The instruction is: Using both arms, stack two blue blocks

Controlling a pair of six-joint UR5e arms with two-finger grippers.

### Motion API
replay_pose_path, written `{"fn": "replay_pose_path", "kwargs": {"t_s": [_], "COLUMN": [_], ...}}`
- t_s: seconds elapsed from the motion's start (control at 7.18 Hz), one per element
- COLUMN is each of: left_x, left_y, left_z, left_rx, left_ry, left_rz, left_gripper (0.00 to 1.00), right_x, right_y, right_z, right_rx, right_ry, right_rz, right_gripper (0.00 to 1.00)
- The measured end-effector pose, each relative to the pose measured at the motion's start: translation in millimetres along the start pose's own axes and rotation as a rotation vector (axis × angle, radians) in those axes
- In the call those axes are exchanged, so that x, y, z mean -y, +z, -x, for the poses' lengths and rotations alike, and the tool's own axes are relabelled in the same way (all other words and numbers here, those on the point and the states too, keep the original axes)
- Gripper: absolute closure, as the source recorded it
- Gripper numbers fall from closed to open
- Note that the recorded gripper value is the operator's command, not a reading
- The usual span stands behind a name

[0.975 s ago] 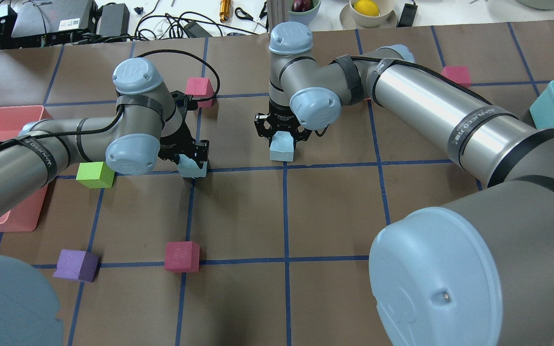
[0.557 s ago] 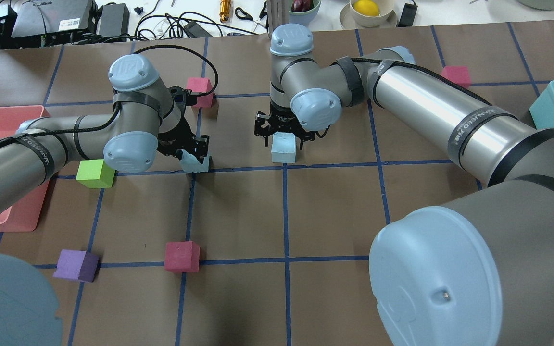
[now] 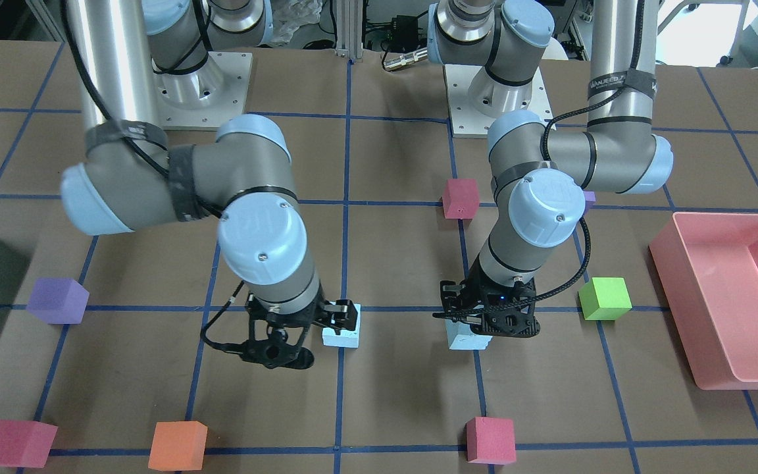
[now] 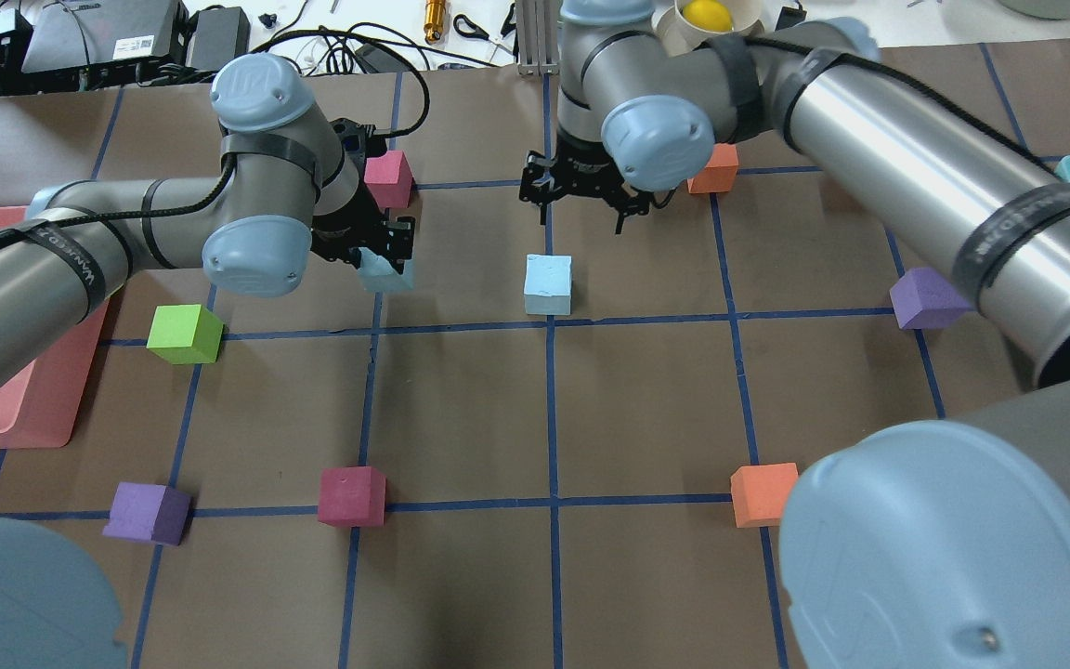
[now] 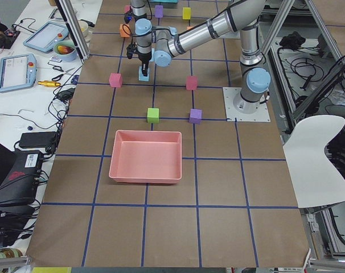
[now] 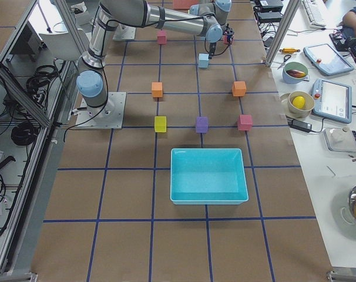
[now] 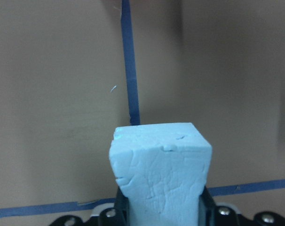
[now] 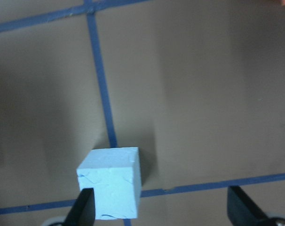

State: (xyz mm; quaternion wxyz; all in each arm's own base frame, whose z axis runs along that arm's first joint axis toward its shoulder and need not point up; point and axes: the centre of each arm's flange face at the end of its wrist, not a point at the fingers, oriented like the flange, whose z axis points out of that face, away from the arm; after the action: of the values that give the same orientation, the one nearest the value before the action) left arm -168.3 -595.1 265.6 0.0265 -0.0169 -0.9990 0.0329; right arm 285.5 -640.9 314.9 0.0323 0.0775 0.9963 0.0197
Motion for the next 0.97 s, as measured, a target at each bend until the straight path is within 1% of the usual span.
{"fn": "replay_pose_path", "kwargs": {"t_s": [0.14, 0.28, 0.42, 0.56, 0.7, 0.84, 0.97], "left_x": [6.3, 9.0, 6.7, 1.5, -4.1, -6.1, -3.3], "left_y": [-17.4, -32.0, -36.3, -32.3, -26.6, -22.3, -21.1], "left_z": [-22.6, -50.4, -78.1, -103.0, -125.5, -144.6, -158.1], "left_rx": [-0.003, -0.008, -0.012, -0.025, -0.047, -0.06, -0.065], "left_ry": [-0.03, -0.059, -0.087, -0.111, -0.109, -0.092, -0.072], "left_rz": [-0.002, -0.001, 0.012, 0.027, 0.04, 0.04, 0.036], "left_gripper": [1.0, 1.0, 1.0, 1.0, 1.0, 1.0, 1.0], "right_x": [1.5, -6.8, -17.7, -29.0, -38.2, -43.9, -46.4], "right_y": [-44.9, -82.1, -107.0, -123.1, -132.3, -140.3, -148.8], "right_z": [-39.4, -73.1, -99.5, -118.3, -128.2, -132.8, -134.9], "right_rx": [-0.005, -0.019, -0.044, -0.075, -0.096, -0.106, -0.108], "right_ry": [-0.024, -0.06, -0.083, -0.095, -0.098, -0.096, -0.09], "right_rz": [-0.006, 0.006, 0.029, 0.055, 0.075, 0.078, 0.065], "right_gripper": [0.0, 0.0, 0.0, 0.0, 0.0, 0.0, 0.0]}}
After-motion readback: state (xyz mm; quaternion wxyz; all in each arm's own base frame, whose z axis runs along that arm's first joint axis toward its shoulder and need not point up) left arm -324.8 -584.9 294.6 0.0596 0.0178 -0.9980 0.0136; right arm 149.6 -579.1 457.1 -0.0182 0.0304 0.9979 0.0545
